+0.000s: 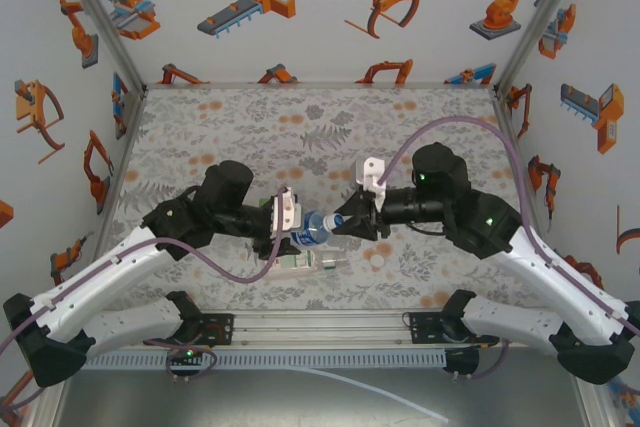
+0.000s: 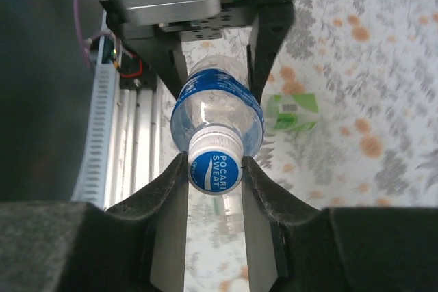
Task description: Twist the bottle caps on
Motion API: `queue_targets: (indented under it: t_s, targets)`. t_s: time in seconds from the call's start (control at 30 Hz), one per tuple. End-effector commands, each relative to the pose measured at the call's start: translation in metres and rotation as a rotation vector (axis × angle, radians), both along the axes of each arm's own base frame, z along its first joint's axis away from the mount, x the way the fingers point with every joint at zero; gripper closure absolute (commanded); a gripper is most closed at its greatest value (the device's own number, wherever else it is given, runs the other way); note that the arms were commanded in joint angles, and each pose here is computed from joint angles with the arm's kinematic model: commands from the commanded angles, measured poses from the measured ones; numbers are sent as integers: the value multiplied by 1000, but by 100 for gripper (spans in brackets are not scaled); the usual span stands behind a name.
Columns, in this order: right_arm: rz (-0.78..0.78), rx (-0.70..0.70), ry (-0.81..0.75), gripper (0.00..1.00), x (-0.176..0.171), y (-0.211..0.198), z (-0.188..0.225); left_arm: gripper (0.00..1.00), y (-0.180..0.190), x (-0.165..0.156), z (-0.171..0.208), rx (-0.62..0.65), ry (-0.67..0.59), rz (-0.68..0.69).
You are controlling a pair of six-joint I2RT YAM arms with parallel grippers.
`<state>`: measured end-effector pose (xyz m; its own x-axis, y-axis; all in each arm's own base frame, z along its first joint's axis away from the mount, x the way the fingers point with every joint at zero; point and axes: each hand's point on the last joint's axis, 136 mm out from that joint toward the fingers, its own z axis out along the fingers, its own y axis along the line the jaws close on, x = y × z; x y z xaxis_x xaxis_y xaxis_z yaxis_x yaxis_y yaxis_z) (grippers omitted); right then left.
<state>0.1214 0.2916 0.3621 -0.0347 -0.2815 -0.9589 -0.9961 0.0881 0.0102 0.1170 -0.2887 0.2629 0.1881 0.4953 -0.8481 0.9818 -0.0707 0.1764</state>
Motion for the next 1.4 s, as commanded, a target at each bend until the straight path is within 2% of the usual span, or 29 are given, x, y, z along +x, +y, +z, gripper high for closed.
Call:
queue_targets:
  t_s: [0.0,0.13,0.23,0.33,0.4,0.47,0.5,0.53,0.63,0.77,0.97,1.13,1.23,1.37]
  targets:
    - [-421,134,377,100,54,-7,6,100,-1,-6,7,-31,-16,-35]
    - [-788,184,893,100,77,-29,-28,100,-3,-1,6,-25,-30,-16]
    - [-950,206,1198,100,74,-38,-56,100,-3,1,5,-23,-37,-16]
    - [-909,280,1298,100,76,-24,-55,100,-5,1,4,-20,-38,-20]
    - [-917,264,1290,100,78,-23,-57,100,-6,2,3,-17,-36,-20]
    - [-929,249,1246,100,80,-26,-54,100,-6,3,3,-16,-35,-23]
    - [-925,238,1216,94,80,-26,-50,100,-7,3,3,-17,-37,-22]
    - [-930,228,1203,84,80,-27,-48,100,-7,3,2,-14,-36,-24]
    - [-878,199,1062,62,81,-28,-34,100,-7,3,1,-9,-33,-25]
    - [-799,171,865,49,79,-30,-15,100,-7,2,1,-5,-30,-27]
    - [-585,145,516,46,62,-29,16,100,-4,-1,0,3,-20,-31]
    - [-311,100,196,46,29,-23,37,100,0,-5,2,-5,-20,-37]
    - [-161,71,63,41,9,-18,43,100,1,-8,4,-13,-16,-46]
    - [71,42,-80,41,-21,-13,40,100,1,-11,7,-25,-11,-56]
